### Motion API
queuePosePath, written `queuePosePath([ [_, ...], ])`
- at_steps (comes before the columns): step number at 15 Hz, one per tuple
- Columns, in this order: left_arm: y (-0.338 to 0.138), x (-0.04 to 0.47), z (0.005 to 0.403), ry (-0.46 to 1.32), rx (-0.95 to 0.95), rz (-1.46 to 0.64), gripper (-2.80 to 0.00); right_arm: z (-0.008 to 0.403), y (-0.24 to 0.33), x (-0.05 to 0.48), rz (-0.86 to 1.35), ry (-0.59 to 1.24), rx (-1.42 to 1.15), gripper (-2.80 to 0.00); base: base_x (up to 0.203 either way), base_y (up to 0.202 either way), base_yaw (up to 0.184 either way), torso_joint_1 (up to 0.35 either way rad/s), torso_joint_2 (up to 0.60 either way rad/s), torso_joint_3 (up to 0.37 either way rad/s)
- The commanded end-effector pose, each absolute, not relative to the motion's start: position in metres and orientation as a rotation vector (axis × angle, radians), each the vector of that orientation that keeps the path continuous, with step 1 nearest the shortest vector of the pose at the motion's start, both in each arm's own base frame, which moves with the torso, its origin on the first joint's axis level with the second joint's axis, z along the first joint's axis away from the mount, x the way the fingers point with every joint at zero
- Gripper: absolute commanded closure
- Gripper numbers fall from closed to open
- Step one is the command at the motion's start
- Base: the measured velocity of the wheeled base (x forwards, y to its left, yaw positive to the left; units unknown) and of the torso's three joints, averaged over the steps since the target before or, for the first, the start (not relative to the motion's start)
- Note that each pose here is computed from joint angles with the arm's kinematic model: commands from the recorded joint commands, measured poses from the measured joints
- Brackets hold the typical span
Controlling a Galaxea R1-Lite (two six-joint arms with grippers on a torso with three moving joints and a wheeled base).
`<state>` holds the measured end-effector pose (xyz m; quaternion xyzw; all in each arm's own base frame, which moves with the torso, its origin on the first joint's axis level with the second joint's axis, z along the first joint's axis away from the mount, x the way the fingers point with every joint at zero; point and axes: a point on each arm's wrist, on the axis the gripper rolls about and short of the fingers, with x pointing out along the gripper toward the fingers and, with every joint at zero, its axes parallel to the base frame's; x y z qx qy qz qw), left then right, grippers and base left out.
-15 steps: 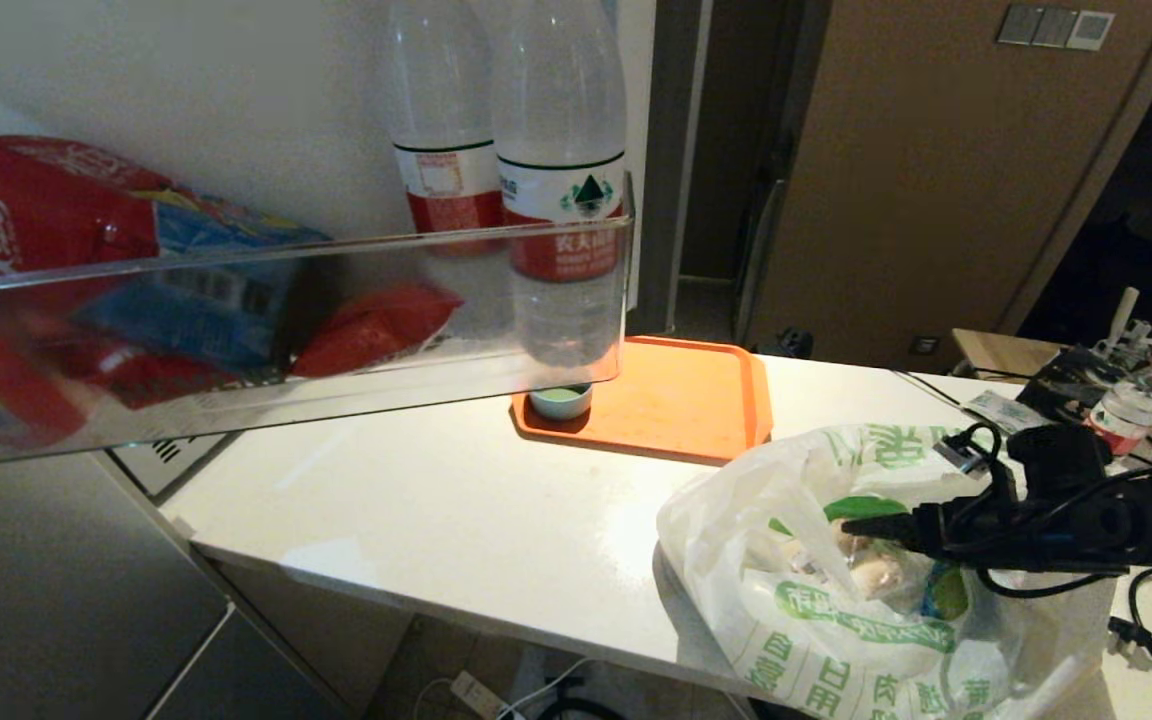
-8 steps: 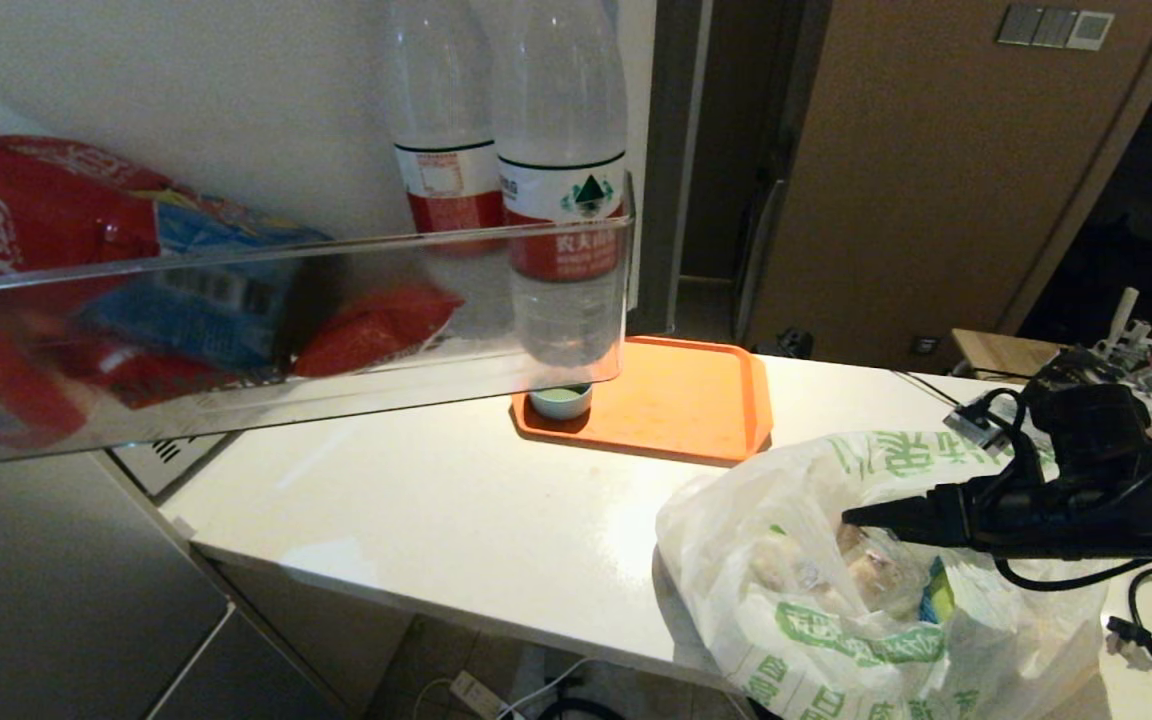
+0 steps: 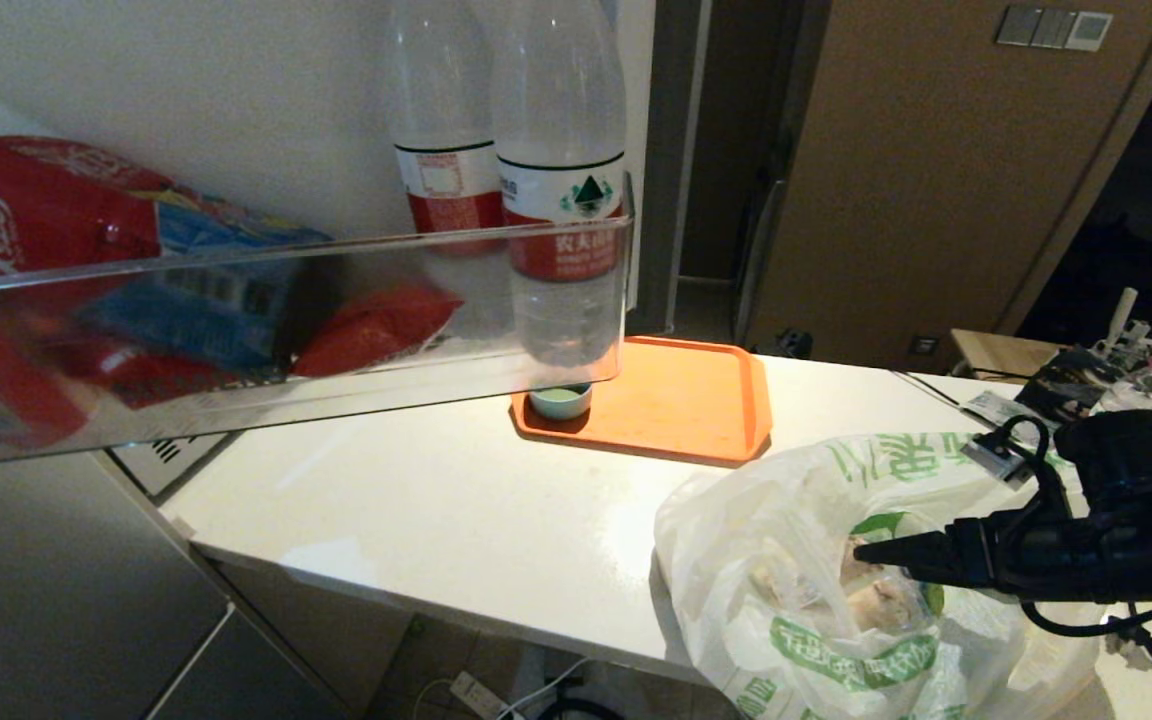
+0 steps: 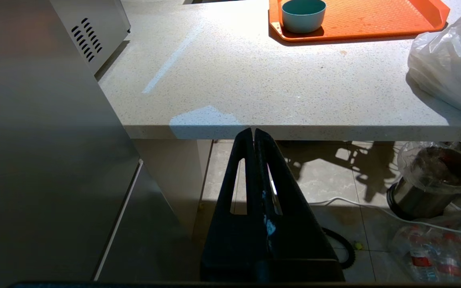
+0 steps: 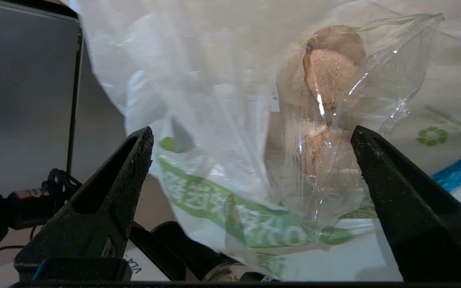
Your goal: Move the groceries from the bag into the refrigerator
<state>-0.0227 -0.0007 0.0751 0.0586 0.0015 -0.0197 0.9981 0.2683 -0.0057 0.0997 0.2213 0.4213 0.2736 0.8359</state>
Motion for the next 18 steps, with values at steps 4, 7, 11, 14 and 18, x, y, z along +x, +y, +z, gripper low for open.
queuePosePath([
  [4, -0.001, -0.023, 0.075, 0.004, 0.118, -0.04, 0.0, 0.083, -0.01, 0.288, 0.571, 0.92, 0.487, -2.8, 0.0, 0.0, 0.0, 0.0, 0.0, 0.0],
  [7, -0.001, -0.023, 0.075, 0.003, 0.118, -0.039, 0.0, 0.075, -0.011, 0.297, 0.567, 0.936, 0.494, -2.8, 0.0, 0.0, 0.0, 0.0, 0.0, 0.0],
  [11, -0.001, -0.023, 0.075, 0.003, 0.118, -0.039, 0.0, 0.062, -0.015, 0.297, 0.55, 0.975, 0.518, -2.8, 0.0, 0.0, 0.0, 0.0, 0.0, 0.0],
  [14, -0.001, -0.023, 0.075, 0.002, 0.118, -0.039, 0.0, 0.055, -0.025, 0.296, 0.519, 0.988, 0.539, -2.8, 0.0, 0.0, 0.0, 0.0, 0.0, 0.0],
  [18, -0.001, -0.023, 0.075, 0.001, 0.118, -0.04, 0.0, 0.049, -0.029, 0.293, 0.501, 1.007, 0.557, -2.8, 0.0, 0.0, 0.0, 0.0, 0.0, 0.0],
])
